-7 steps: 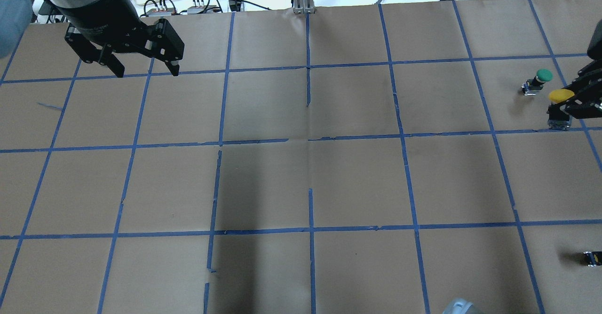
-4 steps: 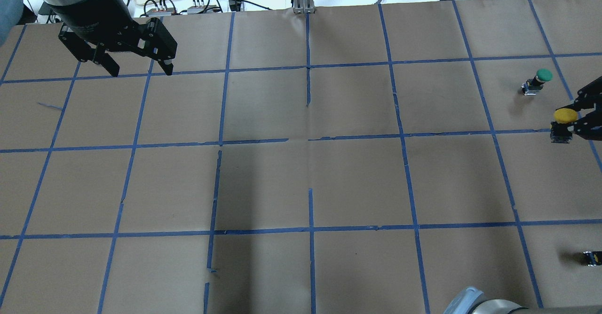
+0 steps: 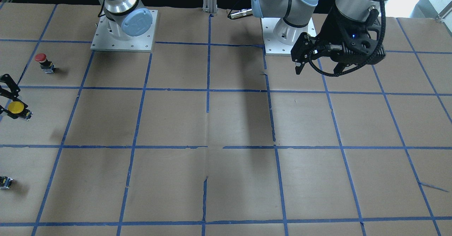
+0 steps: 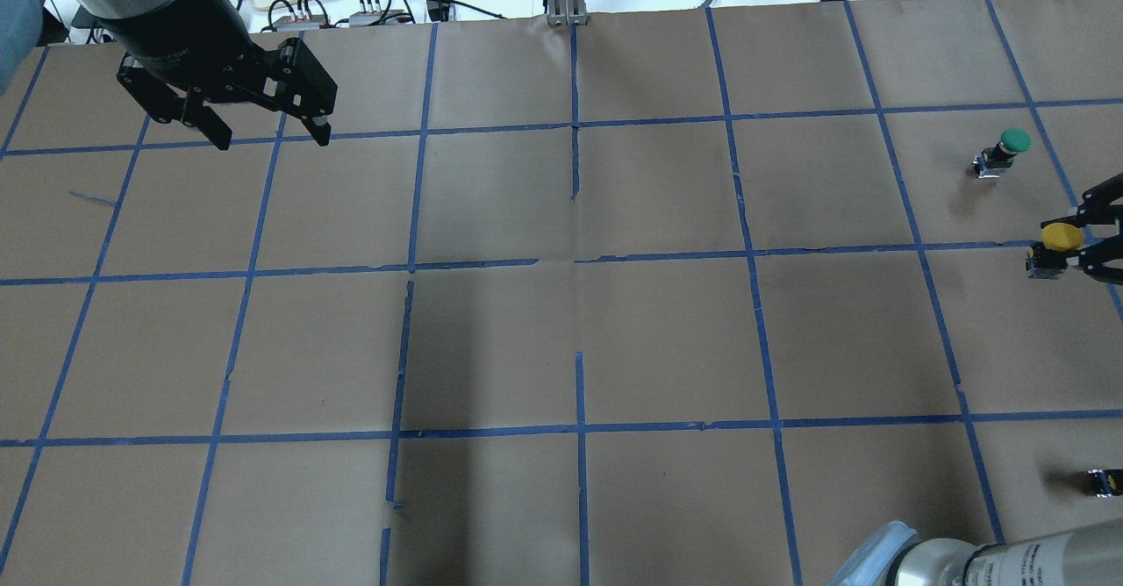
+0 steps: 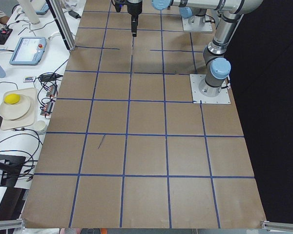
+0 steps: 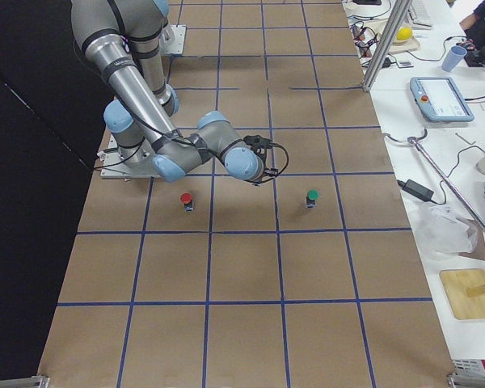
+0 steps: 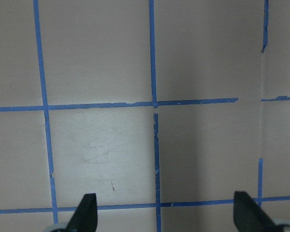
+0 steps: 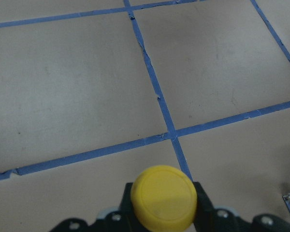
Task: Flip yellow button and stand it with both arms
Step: 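Lower the yellow button upright onto the table with the right gripper and release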
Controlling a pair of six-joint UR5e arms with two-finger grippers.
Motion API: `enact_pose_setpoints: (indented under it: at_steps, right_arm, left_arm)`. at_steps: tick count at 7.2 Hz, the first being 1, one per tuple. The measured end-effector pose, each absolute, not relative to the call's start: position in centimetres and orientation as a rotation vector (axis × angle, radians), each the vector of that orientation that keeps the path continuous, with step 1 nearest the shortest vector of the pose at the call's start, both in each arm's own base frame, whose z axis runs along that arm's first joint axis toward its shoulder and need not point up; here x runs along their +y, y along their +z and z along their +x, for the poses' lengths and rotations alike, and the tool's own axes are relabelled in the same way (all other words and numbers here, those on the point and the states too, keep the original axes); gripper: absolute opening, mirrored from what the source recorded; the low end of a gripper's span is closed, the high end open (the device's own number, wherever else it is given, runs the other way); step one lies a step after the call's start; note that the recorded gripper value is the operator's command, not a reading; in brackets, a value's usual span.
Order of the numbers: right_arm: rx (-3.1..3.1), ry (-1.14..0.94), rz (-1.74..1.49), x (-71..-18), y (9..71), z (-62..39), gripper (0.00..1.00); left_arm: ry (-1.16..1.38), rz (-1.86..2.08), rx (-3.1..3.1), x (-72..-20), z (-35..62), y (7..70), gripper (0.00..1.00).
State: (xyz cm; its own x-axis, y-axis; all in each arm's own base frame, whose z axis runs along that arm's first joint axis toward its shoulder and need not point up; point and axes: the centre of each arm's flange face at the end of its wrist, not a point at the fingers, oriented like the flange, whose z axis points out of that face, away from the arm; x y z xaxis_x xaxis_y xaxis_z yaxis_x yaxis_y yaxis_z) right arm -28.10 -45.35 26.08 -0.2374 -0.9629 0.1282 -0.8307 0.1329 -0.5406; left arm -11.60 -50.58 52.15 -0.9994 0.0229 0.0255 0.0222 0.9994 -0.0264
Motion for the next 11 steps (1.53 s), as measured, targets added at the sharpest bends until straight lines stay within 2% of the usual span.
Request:
enact_pose_setpoints:
  at_steps: [7, 9, 11]
  right_arm:
    - [1.997, -0.850, -1.852, -43.0, 21.1, -32.1, 0.09]
    - [1.972, -0.857, -1.850, -43.0, 20.0, -32.3, 0.13]
    - [1.966, -0.856, -1.847, -43.0, 19.7, -32.3, 0.24]
  left_arm:
    - [0.068, -0.034, -3.114, -50.6, -11.6, 52.8, 1.00]
    - [0.069, -0.033, -3.114, -50.6, -11.6, 52.8, 1.00]
    - [0.065, -0.032, -3.113, -50.2, -11.6, 52.7, 1.00]
